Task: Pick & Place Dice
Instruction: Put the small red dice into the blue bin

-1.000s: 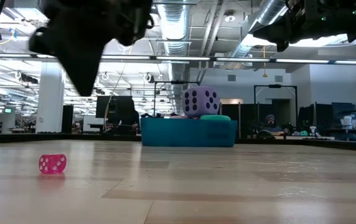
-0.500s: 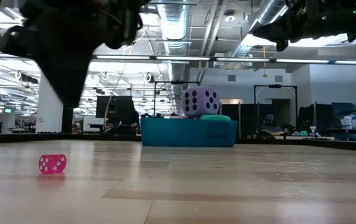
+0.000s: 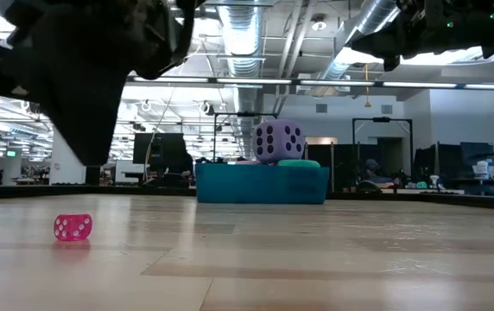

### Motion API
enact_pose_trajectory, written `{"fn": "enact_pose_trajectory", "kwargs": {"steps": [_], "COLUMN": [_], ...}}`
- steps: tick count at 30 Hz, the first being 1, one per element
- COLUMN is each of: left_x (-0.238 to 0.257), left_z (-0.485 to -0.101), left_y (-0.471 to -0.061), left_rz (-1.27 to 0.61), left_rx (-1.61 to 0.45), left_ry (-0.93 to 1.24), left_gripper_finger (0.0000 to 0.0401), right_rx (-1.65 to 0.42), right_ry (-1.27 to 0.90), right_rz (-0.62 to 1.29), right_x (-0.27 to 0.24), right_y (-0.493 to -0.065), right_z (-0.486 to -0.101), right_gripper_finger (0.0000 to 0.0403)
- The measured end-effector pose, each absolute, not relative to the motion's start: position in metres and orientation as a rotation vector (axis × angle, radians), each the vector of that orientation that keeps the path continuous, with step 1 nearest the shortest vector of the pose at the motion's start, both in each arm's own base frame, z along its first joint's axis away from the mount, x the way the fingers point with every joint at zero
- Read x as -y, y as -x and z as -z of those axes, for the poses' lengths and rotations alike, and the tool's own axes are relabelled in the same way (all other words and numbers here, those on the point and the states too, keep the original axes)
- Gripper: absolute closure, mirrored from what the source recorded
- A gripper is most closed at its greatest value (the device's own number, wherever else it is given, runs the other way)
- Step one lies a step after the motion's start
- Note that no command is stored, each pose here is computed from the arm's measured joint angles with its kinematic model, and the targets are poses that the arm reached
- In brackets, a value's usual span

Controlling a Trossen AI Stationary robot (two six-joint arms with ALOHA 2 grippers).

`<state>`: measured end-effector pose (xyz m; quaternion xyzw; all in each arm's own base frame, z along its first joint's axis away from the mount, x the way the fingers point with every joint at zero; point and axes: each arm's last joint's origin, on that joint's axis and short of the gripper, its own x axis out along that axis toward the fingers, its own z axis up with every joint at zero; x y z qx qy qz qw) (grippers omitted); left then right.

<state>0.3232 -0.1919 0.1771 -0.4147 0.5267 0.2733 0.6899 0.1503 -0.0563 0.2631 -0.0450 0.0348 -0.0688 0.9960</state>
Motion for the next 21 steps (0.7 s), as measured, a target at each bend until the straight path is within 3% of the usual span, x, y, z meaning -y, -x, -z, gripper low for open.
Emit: {"fn": "enact_pose_trajectory", "kwargs": {"steps": [6, 21], "left_x": [0.221, 0.21], "left_z": [-0.166, -0.165], "left_y": [-0.319, -0.32], "left_rz": [-0.581, -0.561], "left_rx": [-1.171, -1.228], "left_ry": [1.041, 0.935], "left_gripper_finger": [0.0401, 0.0401], "right_rx": [-0.07, -0.074], "right_ry": [0.09, 0.073], "right_rz": [0.138, 0.138], "right_x": [0.056, 0.056], "right_y": [-0.15, -0.15], "right_z": [-0.263, -0.263], "right_gripper_finger": [0.0403, 0.0403]}}
